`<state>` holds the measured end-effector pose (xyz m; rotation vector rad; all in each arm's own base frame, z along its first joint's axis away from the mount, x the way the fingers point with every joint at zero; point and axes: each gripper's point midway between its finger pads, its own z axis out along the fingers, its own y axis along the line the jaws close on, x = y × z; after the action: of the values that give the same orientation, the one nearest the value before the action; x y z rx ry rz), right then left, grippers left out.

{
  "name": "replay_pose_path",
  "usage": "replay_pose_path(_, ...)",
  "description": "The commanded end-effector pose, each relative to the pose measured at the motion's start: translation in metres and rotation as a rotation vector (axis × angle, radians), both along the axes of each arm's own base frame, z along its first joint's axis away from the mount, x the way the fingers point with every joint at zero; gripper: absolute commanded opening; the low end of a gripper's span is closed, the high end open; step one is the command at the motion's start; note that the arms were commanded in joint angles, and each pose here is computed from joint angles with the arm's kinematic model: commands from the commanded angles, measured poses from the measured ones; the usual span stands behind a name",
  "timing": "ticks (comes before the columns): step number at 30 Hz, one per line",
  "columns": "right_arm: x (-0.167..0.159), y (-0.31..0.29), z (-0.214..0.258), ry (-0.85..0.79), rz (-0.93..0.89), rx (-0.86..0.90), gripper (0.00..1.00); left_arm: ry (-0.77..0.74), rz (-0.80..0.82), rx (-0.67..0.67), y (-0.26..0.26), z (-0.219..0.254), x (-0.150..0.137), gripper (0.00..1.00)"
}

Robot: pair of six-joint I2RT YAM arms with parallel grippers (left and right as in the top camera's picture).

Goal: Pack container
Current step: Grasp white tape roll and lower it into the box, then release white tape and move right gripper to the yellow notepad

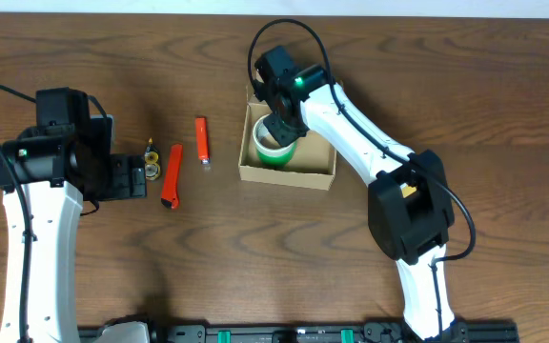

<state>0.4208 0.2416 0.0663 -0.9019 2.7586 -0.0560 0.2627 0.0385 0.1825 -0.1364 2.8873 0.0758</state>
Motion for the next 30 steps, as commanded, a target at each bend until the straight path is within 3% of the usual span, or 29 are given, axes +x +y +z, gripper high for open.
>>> replay_pose_path(1, 0.012, 0.019, 0.039, -0.069, 0.02, 0.05, 0.43, -0.011, 0.018, -0.001, 0.002, 0.004, 0.003, 0.95)
replay_pose_path(11, 0.021, 0.004, 0.128, -0.201, -0.017, 0.051, 0.45, -0.011, 0.018, -0.001, 0.002, 0.004, 0.003, 0.95)
replay_pose_path(20, 0.022, -0.107, 0.177, -0.339, -0.271, 0.091, 0.47, -0.01, 0.018, -0.001, 0.002, 0.004, 0.003, 0.95)
replay_pose_path(25, -0.003, -0.208, 0.179, -0.379, -0.54, 0.118, 0.55, -0.01, 0.018, -0.001, 0.002, 0.004, 0.003, 0.95)
replay_pose_path(30, -0.049, -0.252, 0.138, -0.172, -0.703, 0.134, 0.63, -0.01, 0.018, -0.001, 0.002, 0.004, 0.003, 0.95)
